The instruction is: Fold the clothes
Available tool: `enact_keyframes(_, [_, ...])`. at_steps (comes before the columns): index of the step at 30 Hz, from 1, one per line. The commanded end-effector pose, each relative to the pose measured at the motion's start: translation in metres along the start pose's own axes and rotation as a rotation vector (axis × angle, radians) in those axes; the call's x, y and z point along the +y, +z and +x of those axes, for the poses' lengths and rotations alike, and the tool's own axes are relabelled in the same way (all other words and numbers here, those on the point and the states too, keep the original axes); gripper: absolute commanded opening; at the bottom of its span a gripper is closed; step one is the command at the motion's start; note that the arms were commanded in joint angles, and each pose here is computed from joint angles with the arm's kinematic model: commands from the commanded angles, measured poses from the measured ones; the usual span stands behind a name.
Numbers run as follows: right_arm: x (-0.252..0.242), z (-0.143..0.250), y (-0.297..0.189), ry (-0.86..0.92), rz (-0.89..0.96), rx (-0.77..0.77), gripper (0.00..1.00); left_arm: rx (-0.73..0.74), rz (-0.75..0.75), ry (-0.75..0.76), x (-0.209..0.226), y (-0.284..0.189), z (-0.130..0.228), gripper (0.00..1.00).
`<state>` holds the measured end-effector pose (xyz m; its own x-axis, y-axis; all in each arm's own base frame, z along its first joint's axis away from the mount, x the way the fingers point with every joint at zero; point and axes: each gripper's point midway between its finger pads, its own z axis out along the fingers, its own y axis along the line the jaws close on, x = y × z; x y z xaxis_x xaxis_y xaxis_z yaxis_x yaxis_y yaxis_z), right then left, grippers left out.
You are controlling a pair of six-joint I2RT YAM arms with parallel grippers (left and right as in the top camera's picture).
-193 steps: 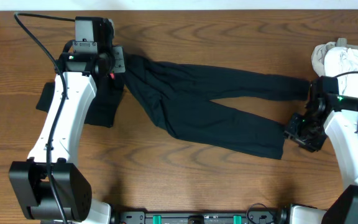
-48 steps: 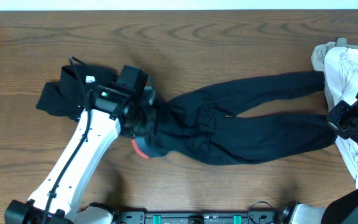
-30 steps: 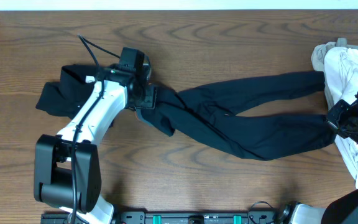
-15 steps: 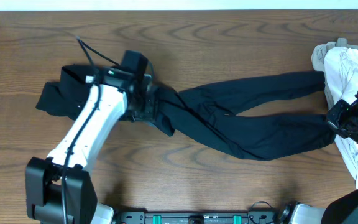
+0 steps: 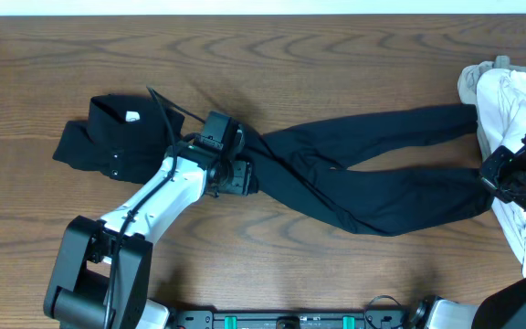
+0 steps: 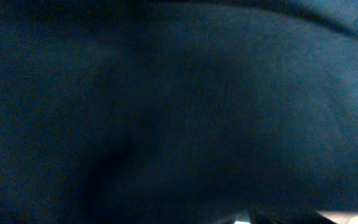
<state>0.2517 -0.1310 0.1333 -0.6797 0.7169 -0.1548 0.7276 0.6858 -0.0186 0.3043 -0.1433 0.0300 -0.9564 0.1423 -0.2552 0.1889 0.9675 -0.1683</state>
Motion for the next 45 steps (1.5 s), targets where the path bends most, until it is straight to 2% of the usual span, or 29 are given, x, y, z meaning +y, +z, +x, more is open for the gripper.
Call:
enact_keyframes(1, [0.0,-0.006,-0.007,-0.004,-0.01,-0.025,0.02,-0.036,0.011,0.001,-0.003,0.002,-0.007,0.62])
enact_keyframes(6, [0.0,-0.005,-0.007,-0.003,-0.012,-0.024,0.02,-0.068,0.01,0.024,-0.003,0.008,-0.016,0.4])
enact_keyframes(10, [0.0,-0.005,-0.007,-0.004,-0.013,-0.024,0.02,-0.056,-0.005,0.043,0.0,0.017,-0.015,0.13])
enact_keyframes(12, [0.0,-0.005,-0.007,-0.004,-0.013,-0.024,0.02,-0.048,-0.019,0.042,0.002,0.015,-0.014,0.06])
enact_keyframes(16, [0.0,-0.005,-0.007,-0.007,-0.013,-0.024,0.02,0.013,-0.066,0.017,0.011,-0.014,-0.014,0.06])
enact_keyframes(21, [0.0,-0.005,-0.007,-0.007,-0.013,-0.024,0.02,0.115,-0.213,-0.037,0.041,-0.08,-0.011,0.06])
enact_keyframes(25, [0.0,-0.008,-0.007,-0.01,-0.008,-0.037,0.02,0.179,-0.253,-0.089,0.058,-0.106,-0.001,0.06])
enact_keyframes(30, [-0.005,-0.018,-0.008,-0.005,0.016,-0.079,0.02,0.278,-0.299,-0.183,0.086,-0.12,0.023,0.06])
enact_keyframes(40, [-0.024,-0.024,-0.007,0.055,0.038,-0.081,0.04,0.305,-0.314,-0.3,0.115,-0.128,0.033,0.07])
enact_keyframes(42, [-0.024,-0.023,-0.007,0.056,0.034,-0.078,0.04,0.305,-0.314,-0.299,0.114,-0.128,0.033,0.09])
enact_keyframes(45, [-0.022,-0.023,-0.006,0.056,0.023,-0.076,0.04,0.305,-0.314,-0.3,0.114,-0.128,0.033,0.17])
